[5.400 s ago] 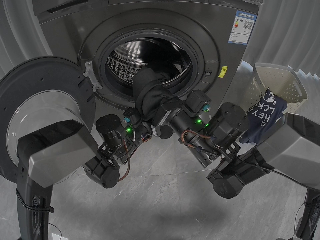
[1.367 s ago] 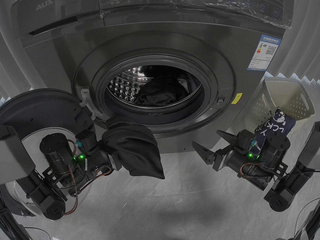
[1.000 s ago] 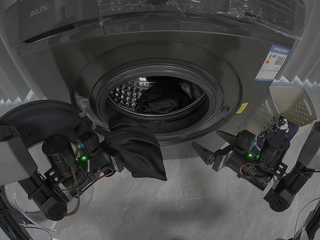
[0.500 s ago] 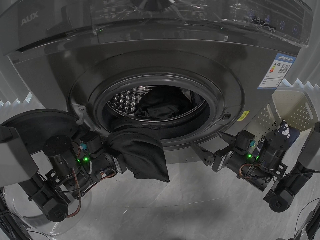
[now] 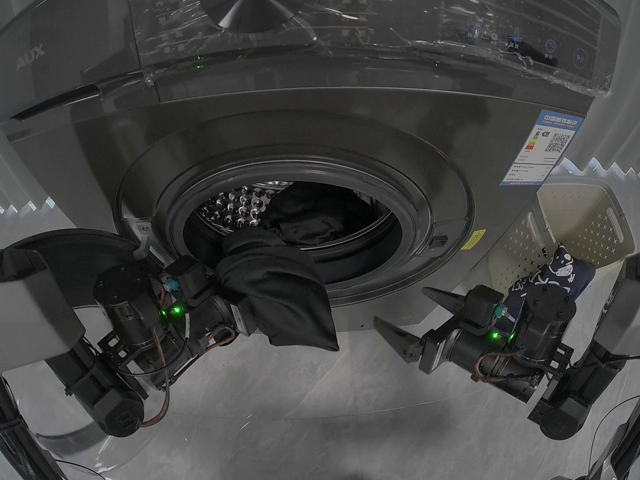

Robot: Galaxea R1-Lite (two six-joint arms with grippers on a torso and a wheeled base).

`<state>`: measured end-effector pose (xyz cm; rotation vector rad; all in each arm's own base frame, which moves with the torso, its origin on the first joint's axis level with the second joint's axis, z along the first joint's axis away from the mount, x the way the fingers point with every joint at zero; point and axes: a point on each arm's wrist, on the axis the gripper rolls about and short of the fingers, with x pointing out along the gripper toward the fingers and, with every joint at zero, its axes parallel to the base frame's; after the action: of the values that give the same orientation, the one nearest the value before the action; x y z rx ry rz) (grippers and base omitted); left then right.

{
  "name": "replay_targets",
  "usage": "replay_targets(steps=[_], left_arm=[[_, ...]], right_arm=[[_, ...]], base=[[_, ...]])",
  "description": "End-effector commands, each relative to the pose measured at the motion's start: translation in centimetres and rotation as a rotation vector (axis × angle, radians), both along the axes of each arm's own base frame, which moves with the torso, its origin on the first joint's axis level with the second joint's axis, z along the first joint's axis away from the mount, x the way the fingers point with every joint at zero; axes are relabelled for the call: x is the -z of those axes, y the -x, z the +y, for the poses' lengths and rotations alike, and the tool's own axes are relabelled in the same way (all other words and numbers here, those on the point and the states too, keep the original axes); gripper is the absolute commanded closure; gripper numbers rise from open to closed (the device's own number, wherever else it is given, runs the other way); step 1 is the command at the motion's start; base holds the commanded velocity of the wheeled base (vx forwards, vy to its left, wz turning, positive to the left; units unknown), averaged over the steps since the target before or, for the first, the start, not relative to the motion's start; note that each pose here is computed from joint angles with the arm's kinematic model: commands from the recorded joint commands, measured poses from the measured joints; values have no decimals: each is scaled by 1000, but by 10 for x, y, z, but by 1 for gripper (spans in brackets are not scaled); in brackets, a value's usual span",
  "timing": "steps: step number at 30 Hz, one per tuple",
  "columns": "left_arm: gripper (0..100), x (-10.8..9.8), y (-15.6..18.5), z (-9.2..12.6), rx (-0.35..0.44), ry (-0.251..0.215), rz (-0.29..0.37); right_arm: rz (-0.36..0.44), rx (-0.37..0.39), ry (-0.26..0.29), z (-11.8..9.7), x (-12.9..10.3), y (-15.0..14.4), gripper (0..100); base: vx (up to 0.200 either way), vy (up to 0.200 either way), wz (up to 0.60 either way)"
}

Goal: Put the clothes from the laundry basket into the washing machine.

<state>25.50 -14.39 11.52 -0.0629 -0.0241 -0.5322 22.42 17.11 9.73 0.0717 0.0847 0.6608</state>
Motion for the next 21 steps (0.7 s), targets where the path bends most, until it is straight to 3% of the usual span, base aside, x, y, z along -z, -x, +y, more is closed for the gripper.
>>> replay_targets(steps=[1,5,11,16,21], left_arm=[[100,5,-20,-15,-44,6,-18],[100,9,-35,-21,-47,-13,-45],[100,22,-52,-35,-29,0,-39],[100,17,-85,-52,-102,102,-101],[100,20,-110,-64,-128,140,-139]], right_arm=[[38,-77,28,12,8,20,0],[53,-90,41,16,14,23,0],[59,-107,46,21,16,27,0],[60,-106,47,21,16,27,0],[62,-104,48,20,16,26,0]], base=[[0,0,0],[0,0,0],[0,0,0],[0,0,0],[0,0,0]])
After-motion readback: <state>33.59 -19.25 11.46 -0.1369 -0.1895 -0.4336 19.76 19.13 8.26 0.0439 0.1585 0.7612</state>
